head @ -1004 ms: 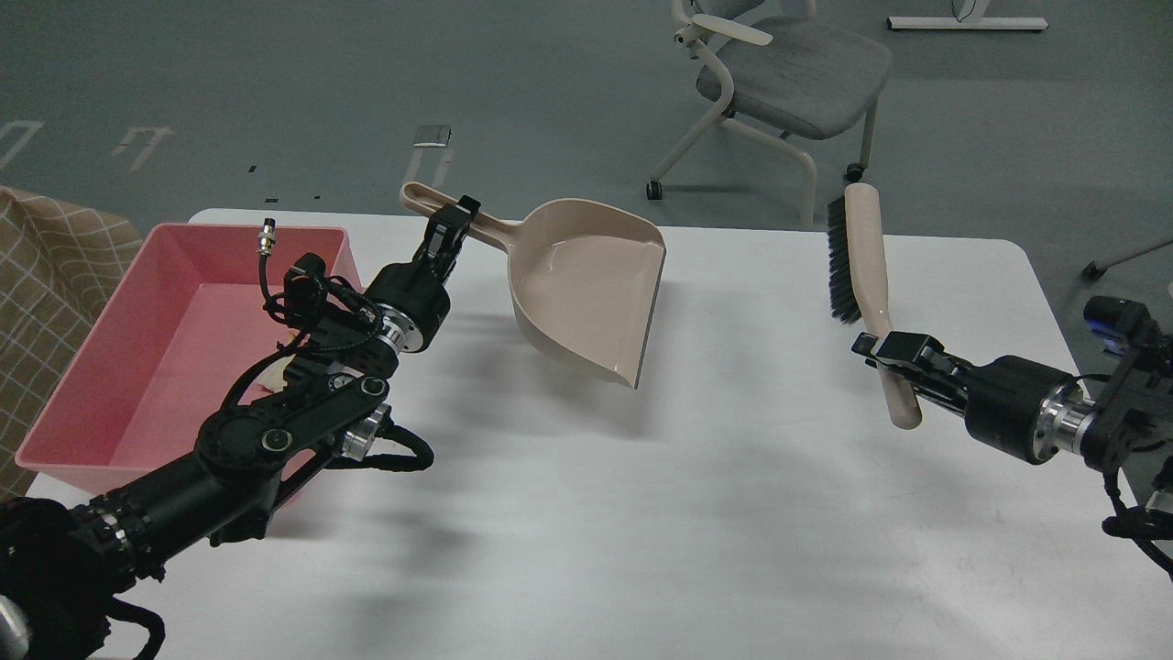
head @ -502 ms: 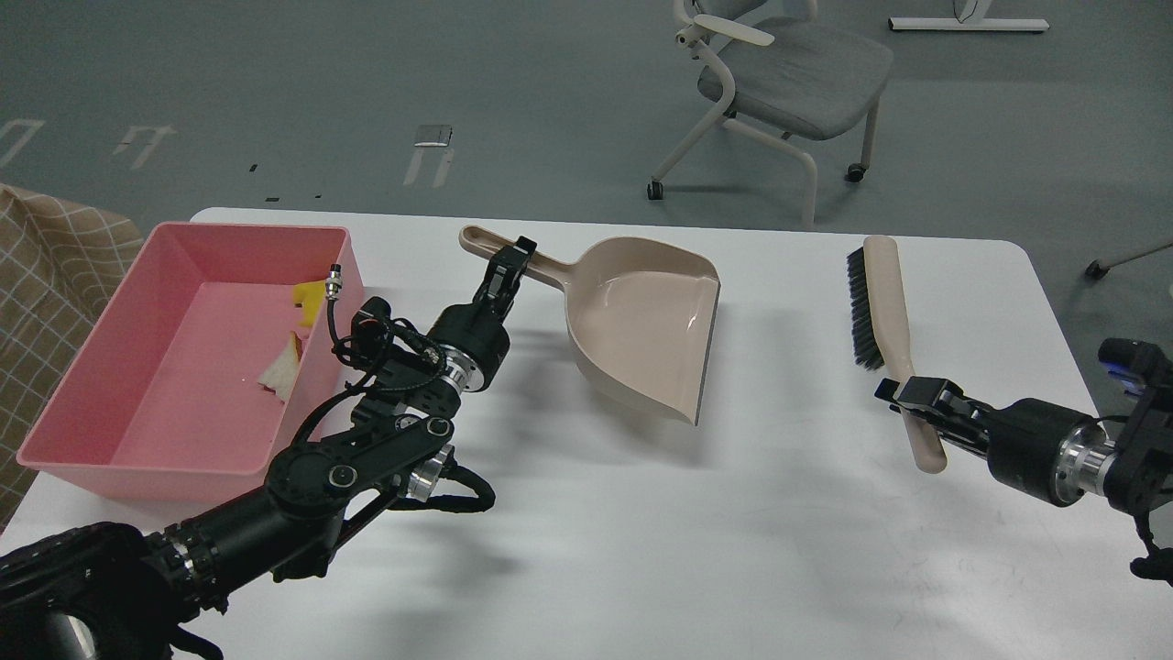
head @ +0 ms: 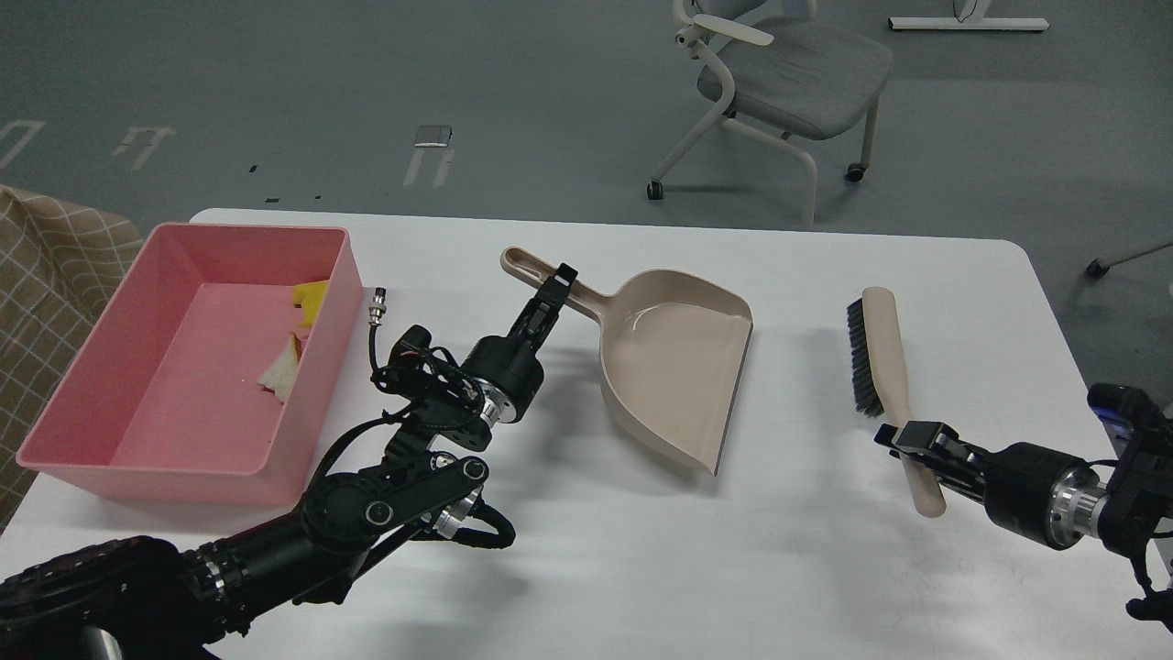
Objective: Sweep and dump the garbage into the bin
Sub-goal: 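Bring the empty dustpan back and lower it onto the table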
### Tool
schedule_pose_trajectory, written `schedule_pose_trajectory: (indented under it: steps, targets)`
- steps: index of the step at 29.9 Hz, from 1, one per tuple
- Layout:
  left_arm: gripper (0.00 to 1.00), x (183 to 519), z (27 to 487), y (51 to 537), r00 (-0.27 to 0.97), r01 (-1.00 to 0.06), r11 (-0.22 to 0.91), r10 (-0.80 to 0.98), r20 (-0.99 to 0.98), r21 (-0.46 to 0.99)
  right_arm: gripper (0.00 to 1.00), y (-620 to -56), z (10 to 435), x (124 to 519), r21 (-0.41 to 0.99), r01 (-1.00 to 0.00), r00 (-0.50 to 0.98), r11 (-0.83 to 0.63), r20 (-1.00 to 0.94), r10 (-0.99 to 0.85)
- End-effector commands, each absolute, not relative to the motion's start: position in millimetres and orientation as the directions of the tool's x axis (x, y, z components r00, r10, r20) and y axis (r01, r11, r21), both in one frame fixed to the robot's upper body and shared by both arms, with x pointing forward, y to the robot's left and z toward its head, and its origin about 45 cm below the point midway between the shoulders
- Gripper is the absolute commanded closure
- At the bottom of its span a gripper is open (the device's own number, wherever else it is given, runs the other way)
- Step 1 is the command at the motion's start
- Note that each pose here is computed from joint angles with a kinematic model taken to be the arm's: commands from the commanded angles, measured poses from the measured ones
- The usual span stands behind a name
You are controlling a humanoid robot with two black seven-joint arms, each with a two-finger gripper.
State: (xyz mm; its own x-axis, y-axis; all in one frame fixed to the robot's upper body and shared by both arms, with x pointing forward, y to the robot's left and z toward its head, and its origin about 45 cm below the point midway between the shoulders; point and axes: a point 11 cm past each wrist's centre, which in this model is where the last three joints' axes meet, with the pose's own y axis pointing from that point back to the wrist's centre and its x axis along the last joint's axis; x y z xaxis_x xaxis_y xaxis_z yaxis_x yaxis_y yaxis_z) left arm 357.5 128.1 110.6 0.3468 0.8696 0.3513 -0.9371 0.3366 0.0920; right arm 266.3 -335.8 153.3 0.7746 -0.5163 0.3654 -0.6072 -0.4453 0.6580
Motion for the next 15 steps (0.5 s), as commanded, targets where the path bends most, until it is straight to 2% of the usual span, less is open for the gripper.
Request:
schedule_pose_trajectory:
  steps: [1, 7, 10, 12, 13, 14, 15]
  targets:
    - [0.91, 351.0, 103.0, 124.7, 0.353, -0.935, 0.338, 0.869, 0.346, 0.104, 0.86, -335.3, 150.7, 264.4, 0.662, -0.602, 0.777, -0.445, 0.360, -0.516]
    - [0.88, 349.6, 100.3, 125.2, 0.351, -0.936, 0.337, 0.870, 0.347, 0.104, 0.84, -334.6, 146.0, 260.5, 0.671, -0.593, 0.782, -0.445, 0.349, -0.517]
    - [0.81, 350.1, 97.2, 127.3, 0.347, -0.938, 0.330, 0.869, 0.353, 0.109, 0.82, -333.7, 141.4, 256.4, 0.680, -0.585, 0.784, -0.442, 0.335, -0.522]
    - [0.72, 350.4, 97.3, 127.9, 0.344, -0.939, 0.328, 0.870, 0.353, 0.107, 0.79, -334.4, 139.2, 254.6, 0.689, -0.580, 0.785, -0.435, 0.331, -0.523]
    - [0.64, 350.4, 97.3, 127.9, 0.344, -0.939, 0.328, 0.870, 0.353, 0.107, 0.78, -334.5, 139.1, 254.6, 0.689, -0.580, 0.785, -0.434, 0.330, -0.524]
    - [0.35, 350.4, 98.0, 127.6, 0.345, -0.938, 0.331, 0.869, 0.354, 0.101, 0.75, -334.3, 139.2, 254.6, 0.689, -0.580, 0.785, -0.436, 0.328, -0.526]
    - [0.13, 350.4, 98.3, 127.4, 0.345, -0.938, 0.332, 0.869, 0.354, 0.098, 0.75, -334.2, 138.8, 254.6, 0.688, -0.580, 0.784, -0.436, 0.326, -0.528]
